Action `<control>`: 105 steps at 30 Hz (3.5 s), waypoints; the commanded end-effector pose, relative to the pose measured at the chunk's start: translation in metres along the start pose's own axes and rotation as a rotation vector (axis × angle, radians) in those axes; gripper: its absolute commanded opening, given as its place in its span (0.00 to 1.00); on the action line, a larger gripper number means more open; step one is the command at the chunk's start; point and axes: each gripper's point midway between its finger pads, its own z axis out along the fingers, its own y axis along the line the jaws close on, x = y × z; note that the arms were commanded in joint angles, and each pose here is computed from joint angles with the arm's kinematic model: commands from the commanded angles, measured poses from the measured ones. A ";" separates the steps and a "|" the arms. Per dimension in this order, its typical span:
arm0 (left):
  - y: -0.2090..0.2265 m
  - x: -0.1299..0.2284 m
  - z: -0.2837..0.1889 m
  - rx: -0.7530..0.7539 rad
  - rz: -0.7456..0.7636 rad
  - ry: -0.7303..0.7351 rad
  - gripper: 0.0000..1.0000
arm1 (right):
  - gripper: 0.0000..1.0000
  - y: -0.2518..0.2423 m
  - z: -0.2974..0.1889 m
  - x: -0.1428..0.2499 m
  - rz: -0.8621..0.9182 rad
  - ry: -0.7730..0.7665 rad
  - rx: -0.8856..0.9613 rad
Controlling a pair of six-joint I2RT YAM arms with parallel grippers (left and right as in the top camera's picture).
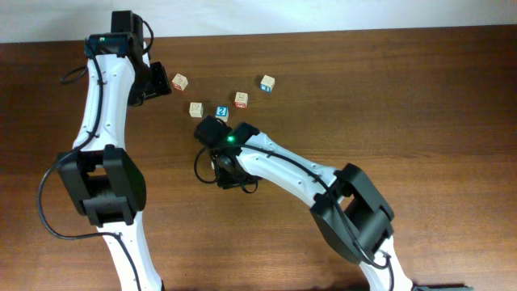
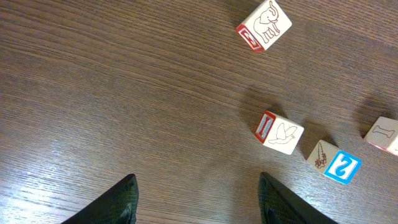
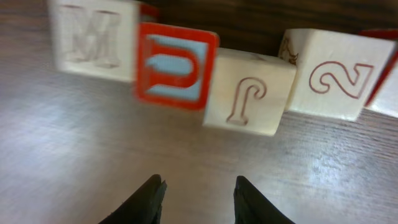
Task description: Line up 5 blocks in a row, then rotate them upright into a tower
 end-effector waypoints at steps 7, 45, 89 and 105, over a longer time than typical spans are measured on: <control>0.001 0.000 -0.001 -0.011 -0.005 0.004 0.59 | 0.37 -0.009 0.025 -0.011 0.076 -0.015 0.034; 0.002 0.006 -0.001 -0.018 -0.004 0.030 0.60 | 0.32 -0.060 -0.004 -0.022 0.122 0.041 0.143; -0.001 0.053 0.009 0.020 0.046 0.245 0.54 | 0.12 -0.089 0.024 -0.051 0.174 0.072 -0.320; -0.016 -0.017 -0.046 0.082 0.072 -0.040 0.78 | 0.40 -0.066 -0.008 -0.106 0.101 -0.202 -0.046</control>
